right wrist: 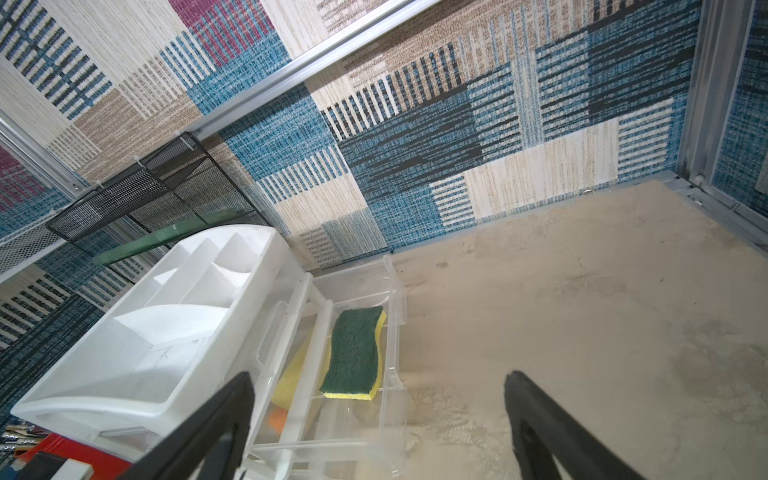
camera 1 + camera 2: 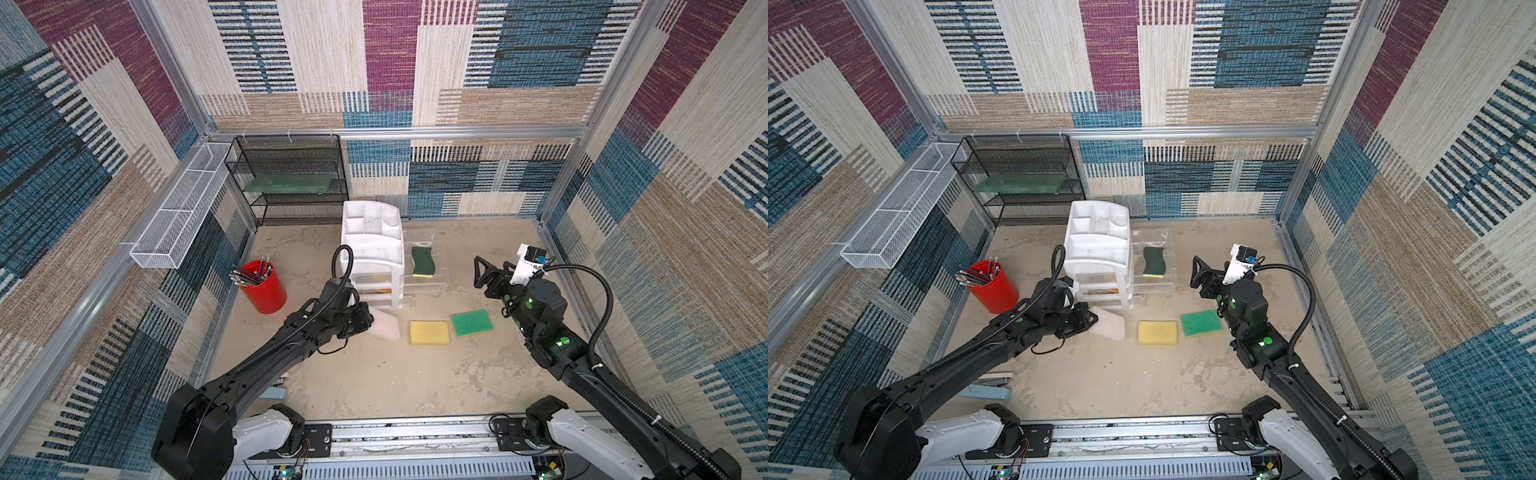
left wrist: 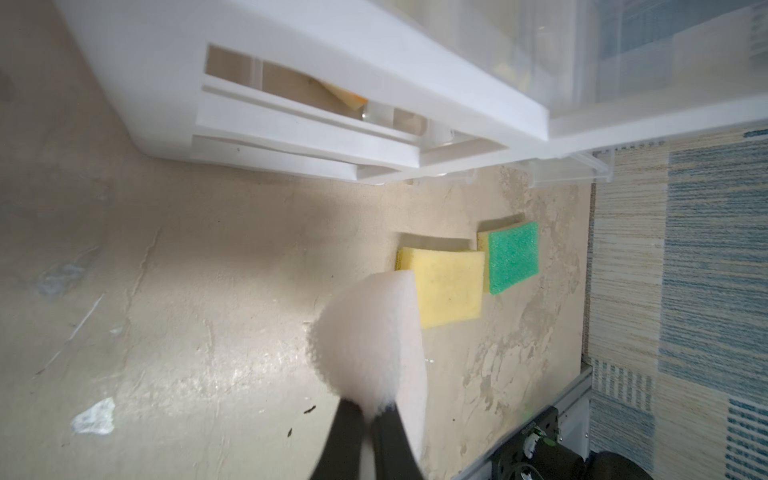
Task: Take the sponge out of the drawer
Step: Place the sponge at the center of the board.
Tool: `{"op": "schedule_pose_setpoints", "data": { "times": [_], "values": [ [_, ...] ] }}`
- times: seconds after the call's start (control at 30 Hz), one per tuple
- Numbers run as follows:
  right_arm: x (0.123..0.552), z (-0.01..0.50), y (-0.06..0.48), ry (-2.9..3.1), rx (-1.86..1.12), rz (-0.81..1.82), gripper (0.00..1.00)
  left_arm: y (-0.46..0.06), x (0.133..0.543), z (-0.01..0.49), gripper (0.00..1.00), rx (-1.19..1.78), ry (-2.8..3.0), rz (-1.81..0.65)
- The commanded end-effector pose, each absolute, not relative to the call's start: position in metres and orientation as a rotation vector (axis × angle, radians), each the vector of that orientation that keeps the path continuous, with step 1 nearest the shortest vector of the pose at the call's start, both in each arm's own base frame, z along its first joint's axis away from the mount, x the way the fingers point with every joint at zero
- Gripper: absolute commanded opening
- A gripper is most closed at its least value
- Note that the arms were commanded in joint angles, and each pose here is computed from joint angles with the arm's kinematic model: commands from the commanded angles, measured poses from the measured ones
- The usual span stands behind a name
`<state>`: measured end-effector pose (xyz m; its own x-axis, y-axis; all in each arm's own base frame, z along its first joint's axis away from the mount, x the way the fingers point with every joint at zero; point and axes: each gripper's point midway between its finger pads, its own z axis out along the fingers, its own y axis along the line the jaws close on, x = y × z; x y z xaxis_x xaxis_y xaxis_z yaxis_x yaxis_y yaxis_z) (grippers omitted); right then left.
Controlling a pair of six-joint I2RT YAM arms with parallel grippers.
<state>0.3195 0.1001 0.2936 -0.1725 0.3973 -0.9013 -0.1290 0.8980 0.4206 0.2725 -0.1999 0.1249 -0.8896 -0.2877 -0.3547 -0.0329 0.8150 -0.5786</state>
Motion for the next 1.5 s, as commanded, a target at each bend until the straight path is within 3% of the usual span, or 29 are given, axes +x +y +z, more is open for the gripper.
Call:
{"op": "schedule_pose_setpoints", "data": {
  "times": [0.0, 0.6, 1.47],
  "values": [
    [0.315, 0.297, 0.098, 1.664, 0.227, 0.494, 0.95, -0.205, 0.285, 0.119, 0.0, -0.254, 2.531, -0.806],
    [0.314, 0.289, 0.095, 1.686, 0.259, 0.491, 0.95, -0.211, 0.282, 0.046, 0.0, -0.196, 2.689, -0.722],
    [0.321, 0.275, 0.095, 1.731, 0.276, 0.469, 0.95, -0.201, 0.27, 0.036, 0.0, -0.137, 2.732, -0.649]
  ]
}}
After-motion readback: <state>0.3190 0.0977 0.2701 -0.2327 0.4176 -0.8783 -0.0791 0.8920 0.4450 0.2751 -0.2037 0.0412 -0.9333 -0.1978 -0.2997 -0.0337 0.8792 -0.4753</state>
